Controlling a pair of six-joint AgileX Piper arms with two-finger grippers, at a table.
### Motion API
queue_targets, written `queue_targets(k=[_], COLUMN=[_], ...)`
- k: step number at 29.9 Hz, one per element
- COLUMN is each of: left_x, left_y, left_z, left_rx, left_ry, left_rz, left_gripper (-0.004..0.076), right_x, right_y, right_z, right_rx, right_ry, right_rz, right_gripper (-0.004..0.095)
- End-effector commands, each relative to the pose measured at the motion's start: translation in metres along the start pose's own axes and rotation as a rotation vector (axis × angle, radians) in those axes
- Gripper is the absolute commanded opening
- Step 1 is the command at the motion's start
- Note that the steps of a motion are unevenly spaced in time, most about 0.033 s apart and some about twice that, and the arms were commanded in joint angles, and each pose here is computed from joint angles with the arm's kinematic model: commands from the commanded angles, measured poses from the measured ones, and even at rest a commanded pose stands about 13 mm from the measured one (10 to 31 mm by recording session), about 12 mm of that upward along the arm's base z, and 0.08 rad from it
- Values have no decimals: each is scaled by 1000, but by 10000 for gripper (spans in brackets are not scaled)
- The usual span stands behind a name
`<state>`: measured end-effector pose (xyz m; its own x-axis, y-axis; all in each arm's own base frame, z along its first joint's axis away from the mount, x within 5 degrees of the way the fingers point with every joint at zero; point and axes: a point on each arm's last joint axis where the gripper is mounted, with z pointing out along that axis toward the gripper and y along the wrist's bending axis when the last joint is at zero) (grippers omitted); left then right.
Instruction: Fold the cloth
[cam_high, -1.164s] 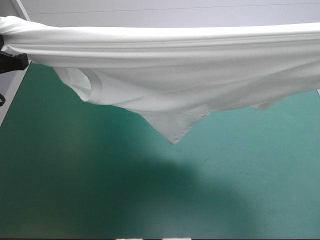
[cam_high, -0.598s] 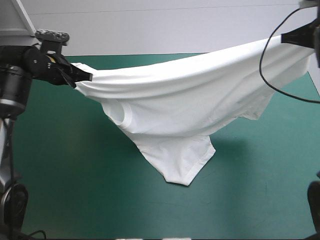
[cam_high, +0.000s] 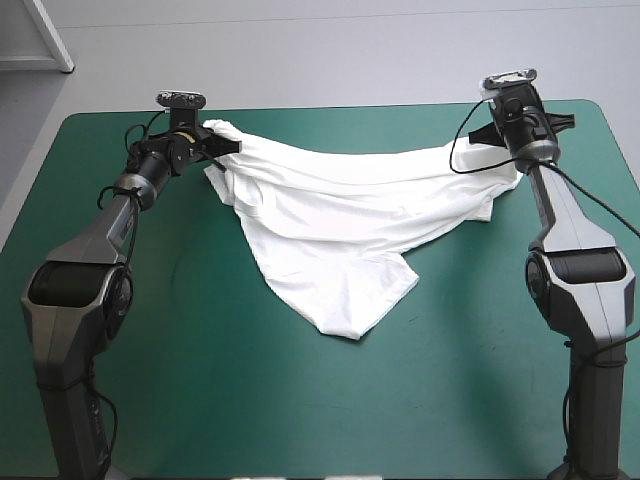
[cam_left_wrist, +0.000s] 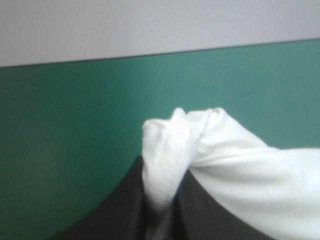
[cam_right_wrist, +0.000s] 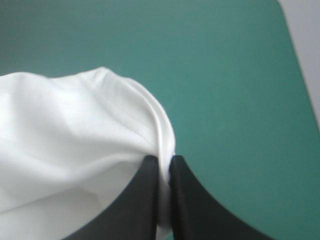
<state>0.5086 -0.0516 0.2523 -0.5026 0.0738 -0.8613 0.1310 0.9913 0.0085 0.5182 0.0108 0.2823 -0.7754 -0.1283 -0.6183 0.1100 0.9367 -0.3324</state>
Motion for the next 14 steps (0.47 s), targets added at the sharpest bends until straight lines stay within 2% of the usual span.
queue_targets(k=[1,3,4,6,7,9,11,14], left_x=[-40,-37,-35,-36,-37,-41,-46,-55], left_y=[3,3,3,2,2,1,-1,-3], left_z=[-18,-16,-15,-21,-27,-40,-61,-100], left_rx=[-25,-25,-22,-16,-10,-1,13,33], left_ry=[-272,-261,-236,-197,-159,-103,-28,76], left_rz=[-11,-11,-11,-7,-6,-5,-4,5], left_gripper=[262,401,485,563,576,575,568,561], right_x=[-24,-26,-27,-27,-27,-26,-25,-23], right_y=[-13,-10,-9,-9,-11,-13,-14,-13], right_z=[-35,-36,-38,-41,-46,-59,-76,-110], right_rx=[-72,-111,-118,-119,-120,-124,-140,-198], right_ry=[-155,-170,-174,-169,-160,-137,-109,-65], right_rz=[39,62,74,88,93,87,58,42], right_gripper=[214,422,577,775,850,905,890,818])
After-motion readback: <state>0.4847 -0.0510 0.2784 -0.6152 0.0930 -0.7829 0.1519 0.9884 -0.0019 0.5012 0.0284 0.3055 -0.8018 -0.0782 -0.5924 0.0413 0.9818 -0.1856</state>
